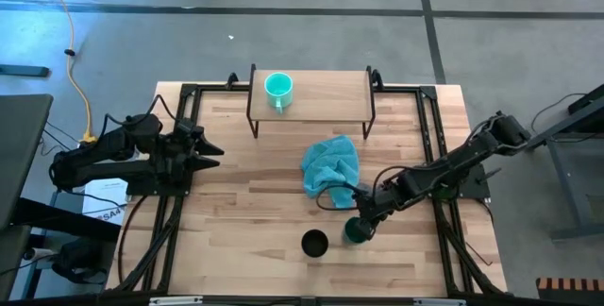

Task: Stack small to large cups/mugs on shelf
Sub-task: Put the green cup on the shelf

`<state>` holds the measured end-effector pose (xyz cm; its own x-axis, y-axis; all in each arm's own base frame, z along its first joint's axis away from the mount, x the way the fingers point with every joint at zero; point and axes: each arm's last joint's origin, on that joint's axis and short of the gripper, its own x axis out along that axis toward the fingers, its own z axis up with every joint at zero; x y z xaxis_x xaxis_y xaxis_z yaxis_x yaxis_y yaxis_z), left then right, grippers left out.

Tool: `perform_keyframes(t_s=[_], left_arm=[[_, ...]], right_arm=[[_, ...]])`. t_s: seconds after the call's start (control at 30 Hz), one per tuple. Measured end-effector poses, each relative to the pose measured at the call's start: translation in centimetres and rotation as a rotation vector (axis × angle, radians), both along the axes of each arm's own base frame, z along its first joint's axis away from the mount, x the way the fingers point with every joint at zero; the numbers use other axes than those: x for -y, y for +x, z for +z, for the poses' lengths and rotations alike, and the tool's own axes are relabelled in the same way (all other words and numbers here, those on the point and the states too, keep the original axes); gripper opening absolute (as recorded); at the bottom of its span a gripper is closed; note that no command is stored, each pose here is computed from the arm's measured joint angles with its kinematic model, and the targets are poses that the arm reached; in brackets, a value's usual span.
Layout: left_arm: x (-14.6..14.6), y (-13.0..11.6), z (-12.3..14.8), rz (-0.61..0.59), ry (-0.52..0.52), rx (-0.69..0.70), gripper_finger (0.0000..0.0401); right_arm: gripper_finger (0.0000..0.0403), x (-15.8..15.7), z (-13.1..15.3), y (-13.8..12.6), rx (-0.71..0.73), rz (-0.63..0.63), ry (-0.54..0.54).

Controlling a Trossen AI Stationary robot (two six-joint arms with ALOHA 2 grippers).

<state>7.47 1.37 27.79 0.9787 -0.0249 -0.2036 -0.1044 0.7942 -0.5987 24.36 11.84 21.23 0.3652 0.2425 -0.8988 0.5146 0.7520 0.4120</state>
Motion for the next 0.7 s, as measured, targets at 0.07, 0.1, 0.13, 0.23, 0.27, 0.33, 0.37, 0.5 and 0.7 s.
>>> perform_keyframes(t_s=[0.07, 0.1, 0.13, 0.23, 0.27, 0.33, 0.37, 0.5, 0.7], left_arm=[[0.0, 0.0, 0.0, 0.0, 0.0, 0.0, 0.0239], [0.0, 0.0, 0.0, 0.0, 0.0, 0.0, 0.0239], [0.0, 0.0, 0.0, 0.0, 0.0, 0.0, 0.0239], [0.0, 0.0, 0.0, 0.0, -0.001, 0.0, 0.0239], [0.0, 0.0, 0.0, 0.0, -0.002, -0.001, 0.0239], [0.0, 0.0, 0.0, 0.0, -0.002, -0.001, 0.0239], [0.0, 0.0, 0.0, 0.0, -0.003, -0.002, 0.0239], [0.0, 0.0, 0.0, 0.001, -0.003, -0.002, 0.0239], [0.0, 0.0, 0.0, 0.005, -0.002, -0.002, 0.0239]], right_arm=[[0.0006, 0.0, 0.0, 0.0, 0.0, -0.005, 0.003], [0.0009, 0.0, 0.0, 0.0, -0.007, -0.015, 0.005], [0.001, 0.1, 0.0, -0.1, -0.016, -0.025, 0.006], [0.0003, 0.1, 0.0, -0.1, -0.02, -0.026, 0.004], [0.0003, 0.2, 0.2, -0.2, -0.025, -0.025, 0.0], [0.0003, 0.3, 0.7, -0.1, -0.034, -0.029, -0.004], [0.0002, 0.3, 1.1, -0.1, -0.043, -0.021, -0.013], [0.0001, 0.7, 3.1, 0.1, -0.065, 0.013, -0.05], [0.0001, 2.1, 6.6, 0.7, -0.06, 0.049, -0.096]])
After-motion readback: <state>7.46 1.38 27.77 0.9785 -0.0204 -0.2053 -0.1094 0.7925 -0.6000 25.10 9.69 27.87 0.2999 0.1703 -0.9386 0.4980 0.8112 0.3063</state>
